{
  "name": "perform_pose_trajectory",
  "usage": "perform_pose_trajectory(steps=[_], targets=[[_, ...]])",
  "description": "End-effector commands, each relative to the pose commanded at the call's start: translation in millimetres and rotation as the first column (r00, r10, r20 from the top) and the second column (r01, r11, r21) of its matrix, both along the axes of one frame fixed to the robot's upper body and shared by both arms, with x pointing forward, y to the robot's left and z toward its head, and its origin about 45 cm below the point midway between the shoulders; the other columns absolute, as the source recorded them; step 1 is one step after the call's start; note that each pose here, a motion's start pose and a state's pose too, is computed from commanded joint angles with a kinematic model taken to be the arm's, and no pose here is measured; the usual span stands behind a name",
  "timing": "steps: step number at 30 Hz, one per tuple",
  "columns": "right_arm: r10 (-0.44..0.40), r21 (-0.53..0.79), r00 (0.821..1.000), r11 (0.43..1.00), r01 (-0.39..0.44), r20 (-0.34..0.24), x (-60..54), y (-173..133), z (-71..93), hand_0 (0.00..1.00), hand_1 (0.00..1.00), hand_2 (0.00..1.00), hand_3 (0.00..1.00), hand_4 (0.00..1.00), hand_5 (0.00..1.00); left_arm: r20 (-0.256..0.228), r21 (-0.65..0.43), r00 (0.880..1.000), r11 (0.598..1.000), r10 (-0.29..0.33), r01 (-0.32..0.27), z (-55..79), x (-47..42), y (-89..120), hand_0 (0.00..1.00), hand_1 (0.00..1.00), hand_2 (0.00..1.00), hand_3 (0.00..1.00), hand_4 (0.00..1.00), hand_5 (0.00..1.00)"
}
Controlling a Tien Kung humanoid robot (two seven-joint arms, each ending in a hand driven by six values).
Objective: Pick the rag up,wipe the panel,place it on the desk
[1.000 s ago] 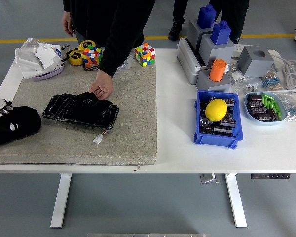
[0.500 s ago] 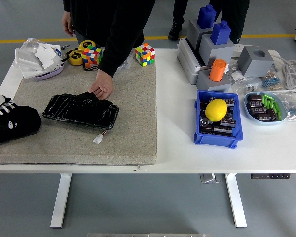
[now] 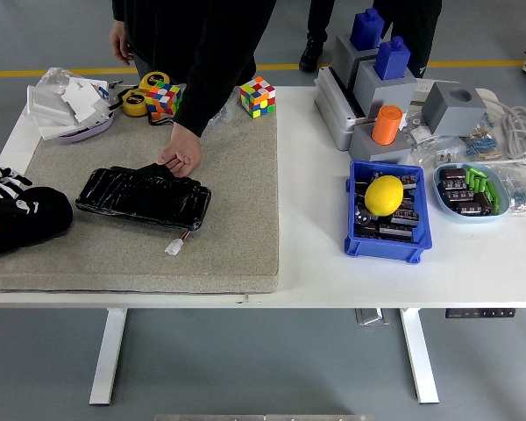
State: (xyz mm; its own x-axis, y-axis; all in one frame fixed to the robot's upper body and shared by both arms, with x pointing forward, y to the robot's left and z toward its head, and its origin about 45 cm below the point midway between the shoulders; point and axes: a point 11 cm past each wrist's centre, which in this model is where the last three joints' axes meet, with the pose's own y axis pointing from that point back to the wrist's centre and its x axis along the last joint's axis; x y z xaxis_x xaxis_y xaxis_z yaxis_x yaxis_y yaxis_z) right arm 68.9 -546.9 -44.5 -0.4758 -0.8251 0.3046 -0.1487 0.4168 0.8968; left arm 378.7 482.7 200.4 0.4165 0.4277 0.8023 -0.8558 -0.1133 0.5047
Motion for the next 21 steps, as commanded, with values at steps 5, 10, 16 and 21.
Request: perform_pose_trajectory(steps=[5,10,16,21], targets=[[-0.003,0.0,1.0,1.0,0.003,-0.001,-0.9,-0.2,-0.2,0.723,0.687,0.681,0.586,0.998,0.506,-0.007,-0.007,1.0,1.0,-0.014,0.014,5.0,2.6,-3.6,0.61,0.721,0.754,0.792,0.998,0.978],[-0.005,0.001,1.0,1.0,0.005,-0.001,-1.2,0.0,-0.3,0.723,0.687,0.681,0.586,0.998,0.506,-0.006,-0.021,1.0,1.0,-0.021,0.021,12.6,4.9,-5.4,0.61,0.721,0.754,0.792,0.998,0.978],[-0.009,-0.001,1.0,1.0,0.009,0.001,-0.7,-1.1,0.4,0.724,0.687,0.682,0.586,0.998,0.505,0.031,-0.01,0.999,0.999,-0.041,0.041,35.1,11.1,-8.4,0.619,0.728,0.755,0.8,0.998,0.998],[-0.01,-0.002,1.0,1.0,0.01,0.004,0.4,-1.2,0.6,0.723,0.687,0.682,0.585,0.998,0.505,0.052,0.007,0.996,0.998,-0.068,0.068,51.5,14.3,-14.2,0.613,0.729,0.755,0.799,0.998,0.998]])
